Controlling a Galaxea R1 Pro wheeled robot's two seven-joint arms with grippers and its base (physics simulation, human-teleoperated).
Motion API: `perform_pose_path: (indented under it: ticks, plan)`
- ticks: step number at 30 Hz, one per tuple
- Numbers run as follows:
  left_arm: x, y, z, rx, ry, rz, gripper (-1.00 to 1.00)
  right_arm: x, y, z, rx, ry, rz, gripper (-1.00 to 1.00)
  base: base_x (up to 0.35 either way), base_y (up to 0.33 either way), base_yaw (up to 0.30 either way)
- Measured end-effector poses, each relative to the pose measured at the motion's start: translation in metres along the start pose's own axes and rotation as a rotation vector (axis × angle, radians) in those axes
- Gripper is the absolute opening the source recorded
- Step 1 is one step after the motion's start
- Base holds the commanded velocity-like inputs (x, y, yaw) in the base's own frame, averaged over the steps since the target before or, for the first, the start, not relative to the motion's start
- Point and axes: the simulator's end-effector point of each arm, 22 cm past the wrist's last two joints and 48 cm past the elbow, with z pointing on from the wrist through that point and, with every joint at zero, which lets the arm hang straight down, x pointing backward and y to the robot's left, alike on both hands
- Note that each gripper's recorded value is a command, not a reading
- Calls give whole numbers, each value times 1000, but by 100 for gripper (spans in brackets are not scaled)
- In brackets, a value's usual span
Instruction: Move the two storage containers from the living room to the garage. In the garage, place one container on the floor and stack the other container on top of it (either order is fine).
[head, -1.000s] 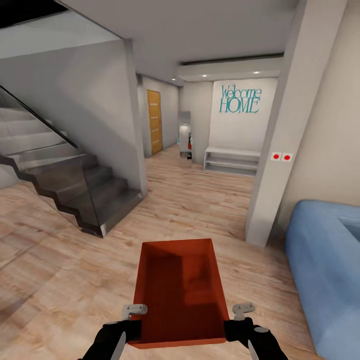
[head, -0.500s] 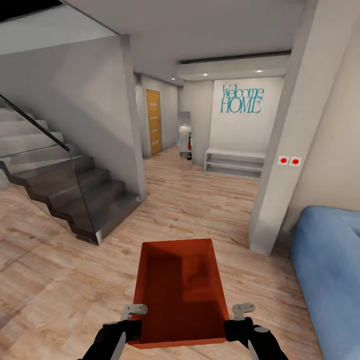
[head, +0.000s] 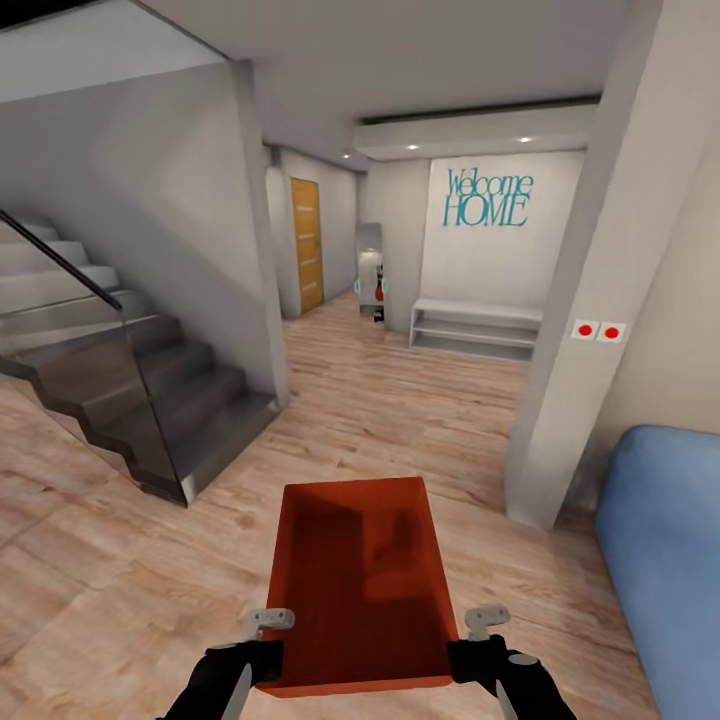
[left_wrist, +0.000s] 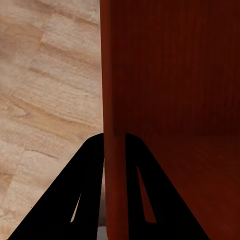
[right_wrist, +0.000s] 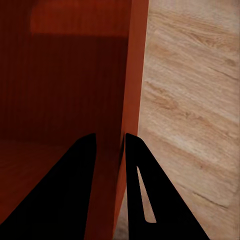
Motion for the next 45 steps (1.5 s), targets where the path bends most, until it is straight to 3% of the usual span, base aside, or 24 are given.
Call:
perform_pose_path:
  ticks: [45]
  plan:
    - [1,0,0,0,1,2,-100,1,0,0,0,2,0,-100,323,0,-20]
